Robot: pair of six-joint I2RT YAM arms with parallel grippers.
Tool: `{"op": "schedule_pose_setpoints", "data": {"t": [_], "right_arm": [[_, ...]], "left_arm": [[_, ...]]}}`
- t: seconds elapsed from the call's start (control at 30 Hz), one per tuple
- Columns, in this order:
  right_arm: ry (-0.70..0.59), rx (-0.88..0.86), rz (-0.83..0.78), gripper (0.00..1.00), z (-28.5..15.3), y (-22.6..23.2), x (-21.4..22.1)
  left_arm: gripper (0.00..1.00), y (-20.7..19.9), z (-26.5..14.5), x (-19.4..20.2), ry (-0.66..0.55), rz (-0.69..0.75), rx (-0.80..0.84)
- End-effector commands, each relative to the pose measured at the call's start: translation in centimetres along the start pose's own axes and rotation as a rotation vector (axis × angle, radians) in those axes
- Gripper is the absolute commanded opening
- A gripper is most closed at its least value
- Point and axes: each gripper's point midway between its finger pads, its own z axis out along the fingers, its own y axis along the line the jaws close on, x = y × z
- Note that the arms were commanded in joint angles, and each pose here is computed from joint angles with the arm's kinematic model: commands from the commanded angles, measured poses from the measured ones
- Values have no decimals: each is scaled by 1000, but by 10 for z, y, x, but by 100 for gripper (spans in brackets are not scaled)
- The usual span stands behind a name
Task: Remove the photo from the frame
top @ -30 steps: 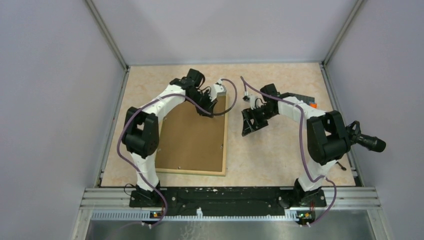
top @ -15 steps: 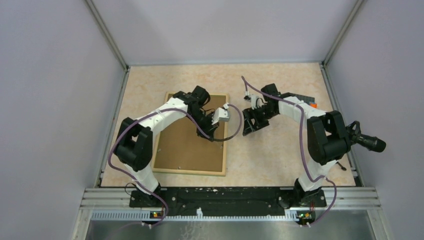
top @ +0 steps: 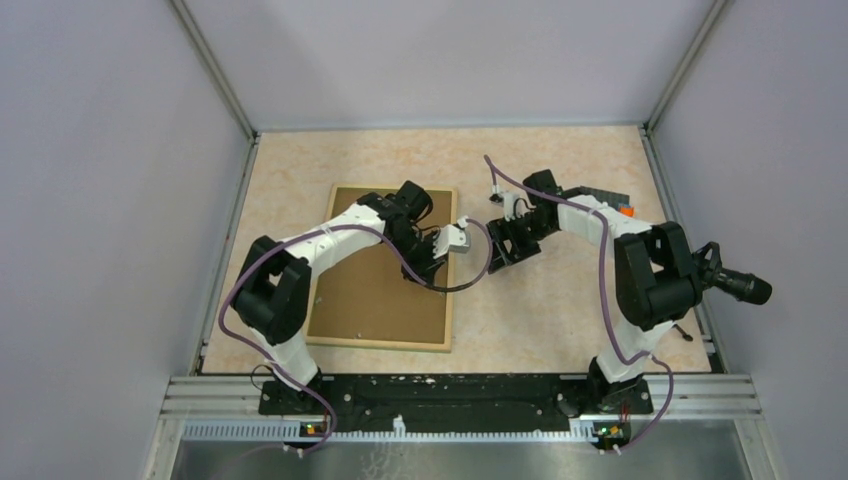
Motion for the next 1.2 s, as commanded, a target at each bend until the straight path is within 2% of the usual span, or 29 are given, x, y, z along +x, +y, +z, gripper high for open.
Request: {"op": "schedule_pose_setpoints", "data": {"t": [0.0,0.63,1.17], "right_arm": [[-57,17,-26,73,-11,2,-12],[-56,19,-22,73,-10,0,-12],[-60,3,-25,73,-9,2,-14]], "left_arm": [[0,9,1,-12,-22,7,-35],[0,35,-2,-8,37,-50,-148],[0,20,-15,13,117,-16,-138]]}}
